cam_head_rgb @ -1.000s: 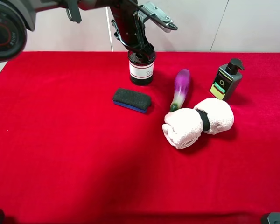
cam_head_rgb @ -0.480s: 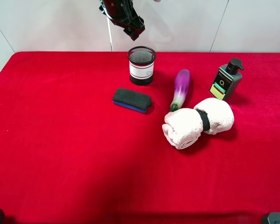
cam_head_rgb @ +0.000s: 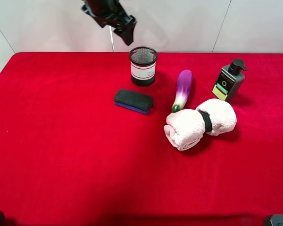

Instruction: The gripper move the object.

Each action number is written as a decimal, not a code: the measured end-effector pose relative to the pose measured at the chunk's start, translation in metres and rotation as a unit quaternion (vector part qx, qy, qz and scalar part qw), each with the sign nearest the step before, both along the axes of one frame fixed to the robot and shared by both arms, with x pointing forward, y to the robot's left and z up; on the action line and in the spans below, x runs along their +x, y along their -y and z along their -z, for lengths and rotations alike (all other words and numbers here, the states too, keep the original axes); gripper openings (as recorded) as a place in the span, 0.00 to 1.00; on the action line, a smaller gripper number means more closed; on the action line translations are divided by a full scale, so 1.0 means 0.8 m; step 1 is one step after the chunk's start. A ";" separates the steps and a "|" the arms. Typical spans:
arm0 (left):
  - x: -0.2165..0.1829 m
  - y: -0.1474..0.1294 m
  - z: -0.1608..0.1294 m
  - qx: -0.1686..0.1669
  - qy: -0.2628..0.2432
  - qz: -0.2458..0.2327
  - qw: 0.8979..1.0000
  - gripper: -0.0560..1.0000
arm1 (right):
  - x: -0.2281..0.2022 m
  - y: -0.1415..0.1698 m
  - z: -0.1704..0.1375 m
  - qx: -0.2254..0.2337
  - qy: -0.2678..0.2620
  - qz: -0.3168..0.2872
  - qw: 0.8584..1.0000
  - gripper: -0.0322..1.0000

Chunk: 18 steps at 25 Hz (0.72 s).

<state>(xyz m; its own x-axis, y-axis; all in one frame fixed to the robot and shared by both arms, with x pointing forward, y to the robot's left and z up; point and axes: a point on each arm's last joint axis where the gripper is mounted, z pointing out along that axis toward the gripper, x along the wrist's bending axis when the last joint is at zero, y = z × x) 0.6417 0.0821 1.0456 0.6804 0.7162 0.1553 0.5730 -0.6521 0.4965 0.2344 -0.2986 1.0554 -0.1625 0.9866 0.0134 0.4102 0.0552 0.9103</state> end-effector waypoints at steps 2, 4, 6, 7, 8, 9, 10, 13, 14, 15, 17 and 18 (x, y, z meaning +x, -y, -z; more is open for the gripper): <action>-0.009 -0.011 -0.005 0.010 0.000 -0.002 1.000 0.93 | 0.000 0.000 0.000 0.000 0.000 0.000 1.000 0.70; -0.019 -0.022 -0.017 0.011 0.005 -0.005 1.000 0.93 | 0.000 0.000 0.000 0.000 0.000 0.000 1.000 0.70; -0.031 -0.028 -0.030 0.008 0.011 -0.005 1.000 0.93 | 0.000 0.000 0.000 0.000 0.000 0.000 1.000 0.70; -0.037 -0.031 -0.039 0.006 0.017 -0.004 1.000 0.93 | 0.000 0.000 0.000 0.000 0.000 0.000 1.000 0.70; -0.043 -0.034 -0.047 0.003 0.021 -0.004 1.000 0.93 | 0.000 0.000 0.000 0.000 0.000 0.000 1.000 0.70; -0.048 -0.037 -0.054 0.002 0.023 -0.005 1.000 0.93 | 0.000 0.000 0.000 0.000 0.000 0.000 1.000 0.70; -0.054 -0.040 -0.061 0.002 0.024 -0.005 1.000 0.93 | 0.000 0.000 0.000 0.000 0.000 0.000 1.000 0.70; -0.069 -0.048 -0.077 0.002 0.011 -0.014 1.000 0.93 | 0.000 0.000 0.000 0.000 0.000 0.000 1.000 0.70; -0.074 -0.050 -0.081 0.002 0.002 -0.021 1.000 0.93 | 0.000 0.000 0.000 0.000 0.000 0.000 1.000 0.70; -0.079 -0.053 -0.084 0.002 -0.007 -0.029 1.000 0.93 | 0.000 0.000 0.000 0.000 0.000 0.000 1.000 0.70; -0.087 -0.057 -0.090 0.001 -0.023 -0.045 0.999 0.93 | 0.000 0.000 0.000 0.000 0.000 0.000 1.000 0.70; -0.090 -0.059 -0.092 0.000 -0.031 -0.052 0.998 0.93 | 0.000 0.000 0.000 0.000 0.000 0.000 1.000 0.70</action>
